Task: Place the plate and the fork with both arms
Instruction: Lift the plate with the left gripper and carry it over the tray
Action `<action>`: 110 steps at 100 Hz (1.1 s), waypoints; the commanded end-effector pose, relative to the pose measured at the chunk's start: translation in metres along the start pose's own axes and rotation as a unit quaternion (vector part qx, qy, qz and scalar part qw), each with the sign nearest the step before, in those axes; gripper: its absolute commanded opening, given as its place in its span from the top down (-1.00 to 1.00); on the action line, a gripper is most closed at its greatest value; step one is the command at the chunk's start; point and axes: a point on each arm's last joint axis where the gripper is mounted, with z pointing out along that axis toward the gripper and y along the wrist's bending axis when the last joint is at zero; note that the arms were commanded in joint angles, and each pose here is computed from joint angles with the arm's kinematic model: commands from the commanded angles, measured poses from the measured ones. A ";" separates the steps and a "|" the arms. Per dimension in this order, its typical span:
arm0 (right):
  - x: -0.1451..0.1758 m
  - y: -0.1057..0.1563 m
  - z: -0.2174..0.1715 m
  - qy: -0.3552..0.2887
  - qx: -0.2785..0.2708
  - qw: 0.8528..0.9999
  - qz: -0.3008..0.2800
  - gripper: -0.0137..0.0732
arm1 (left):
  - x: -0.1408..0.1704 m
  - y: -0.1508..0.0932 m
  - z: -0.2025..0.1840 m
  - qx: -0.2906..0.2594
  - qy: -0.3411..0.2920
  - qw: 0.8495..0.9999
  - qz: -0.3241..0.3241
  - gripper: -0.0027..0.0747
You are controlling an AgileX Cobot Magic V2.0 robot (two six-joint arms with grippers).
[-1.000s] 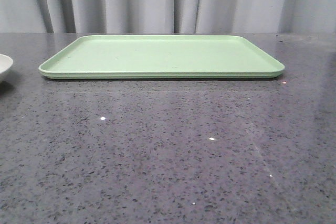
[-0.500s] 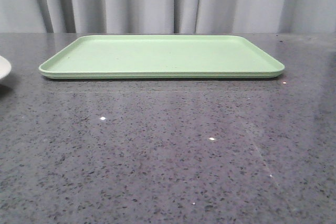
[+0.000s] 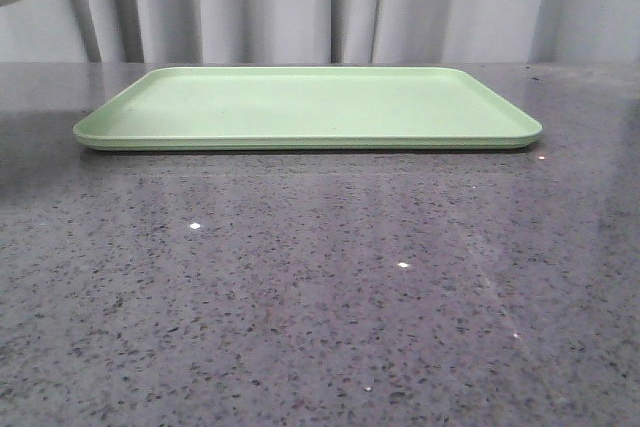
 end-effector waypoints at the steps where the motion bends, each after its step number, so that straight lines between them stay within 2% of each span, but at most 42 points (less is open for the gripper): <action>1: -0.016 0.001 -0.004 -0.048 0.000 0.999 0.000 -0.44 | -0.013 -0.015 -0.014 0.043 -0.058 0.997 -0.017 0.96; 19: -0.016 0.001 -0.004 -0.049 0.000 0.999 0.000 -0.44 | -0.015 -0.018 -0.012 0.060 -0.061 0.996 -0.031 0.96; 36: -0.016 0.001 -0.004 -0.049 0.000 0.999 0.000 -0.44 | -0.012 -0.033 0.001 0.093 -0.042 0.994 -0.029 0.96; 62: -0.016 0.001 -0.004 -0.049 0.000 0.999 0.000 -0.44 | -0.002 -0.075 0.045 0.153 -0.013 0.988 -0.019 0.99; 84: -0.016 0.001 -0.004 -0.048 0.000 0.999 0.000 -0.44 | 0.007 -0.113 0.092 0.183 0.017 0.983 -0.017 0.99; 110: -0.016 0.001 -0.004 -0.048 0.000 0.999 0.000 -0.44 | 0.005 -0.161 0.137 0.218 0.049 0.975 0.015 0.99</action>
